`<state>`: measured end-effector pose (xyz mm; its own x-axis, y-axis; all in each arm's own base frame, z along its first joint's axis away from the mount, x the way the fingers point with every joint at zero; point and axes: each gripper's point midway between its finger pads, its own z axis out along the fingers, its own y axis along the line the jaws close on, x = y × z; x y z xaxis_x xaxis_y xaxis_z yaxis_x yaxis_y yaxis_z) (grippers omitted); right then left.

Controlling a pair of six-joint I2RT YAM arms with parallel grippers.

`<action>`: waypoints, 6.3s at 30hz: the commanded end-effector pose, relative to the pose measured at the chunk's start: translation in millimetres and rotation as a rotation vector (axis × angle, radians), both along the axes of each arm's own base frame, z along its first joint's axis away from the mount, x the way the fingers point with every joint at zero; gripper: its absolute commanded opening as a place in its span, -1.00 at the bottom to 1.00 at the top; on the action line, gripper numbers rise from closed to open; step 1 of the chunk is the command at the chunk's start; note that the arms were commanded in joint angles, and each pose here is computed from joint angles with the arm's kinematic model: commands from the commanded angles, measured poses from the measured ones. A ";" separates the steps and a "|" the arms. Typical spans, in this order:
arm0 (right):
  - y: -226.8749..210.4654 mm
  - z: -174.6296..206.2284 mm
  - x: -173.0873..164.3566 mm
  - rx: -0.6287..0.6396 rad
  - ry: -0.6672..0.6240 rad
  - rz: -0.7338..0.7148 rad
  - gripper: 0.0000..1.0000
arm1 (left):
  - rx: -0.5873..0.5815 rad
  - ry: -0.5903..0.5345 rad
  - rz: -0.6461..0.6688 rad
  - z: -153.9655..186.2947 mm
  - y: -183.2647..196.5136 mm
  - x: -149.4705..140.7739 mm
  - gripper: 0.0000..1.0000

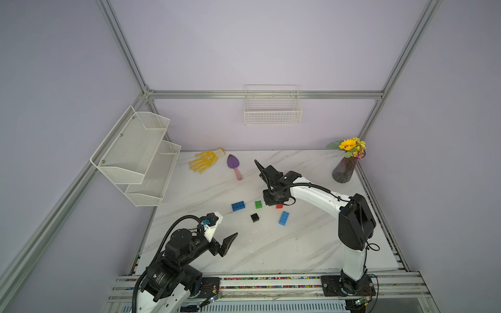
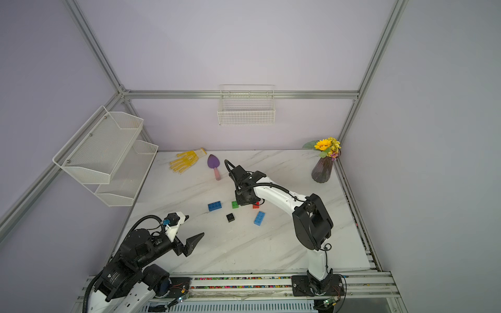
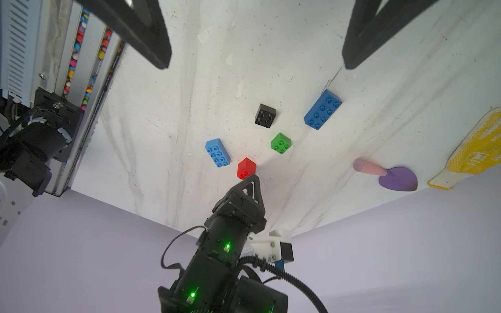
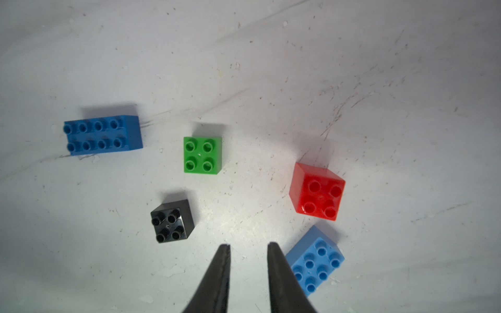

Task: Assemble the letter f with lego
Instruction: Pick up the lego brick from the center of the board, then assemble the lego brick with the lego brick.

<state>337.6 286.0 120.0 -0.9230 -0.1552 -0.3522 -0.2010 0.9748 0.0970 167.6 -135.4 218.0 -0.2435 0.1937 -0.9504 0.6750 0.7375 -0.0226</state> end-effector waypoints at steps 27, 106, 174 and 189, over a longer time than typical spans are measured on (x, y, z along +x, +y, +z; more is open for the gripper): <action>-68.0 -26.2 -73.0 -0.070 -0.078 -0.667 -0.18 | -0.003 -0.073 -0.091 10.2 -8.7 -11.2 1.00; -64.1 -67.1 -36.3 -0.024 0.071 -0.553 -0.77 | 0.000 -0.075 -0.069 10.9 -5.8 -8.8 1.00; -41.6 -32.9 39.1 -0.147 -0.119 1.468 -1.00 | 0.007 -0.047 -0.061 6.5 -7.1 -4.0 1.00; -47.9 -37.4 23.7 -0.130 -0.109 1.451 -1.00 | 0.009 -0.055 -0.039 7.7 -4.0 -2.1 1.00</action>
<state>364.2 238.4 71.2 0.0884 -0.9515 -0.2946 -0.9960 -0.0813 -0.0364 163.7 -139.3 218.7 -0.2242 0.2082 -0.9521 0.7021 0.7120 -0.0096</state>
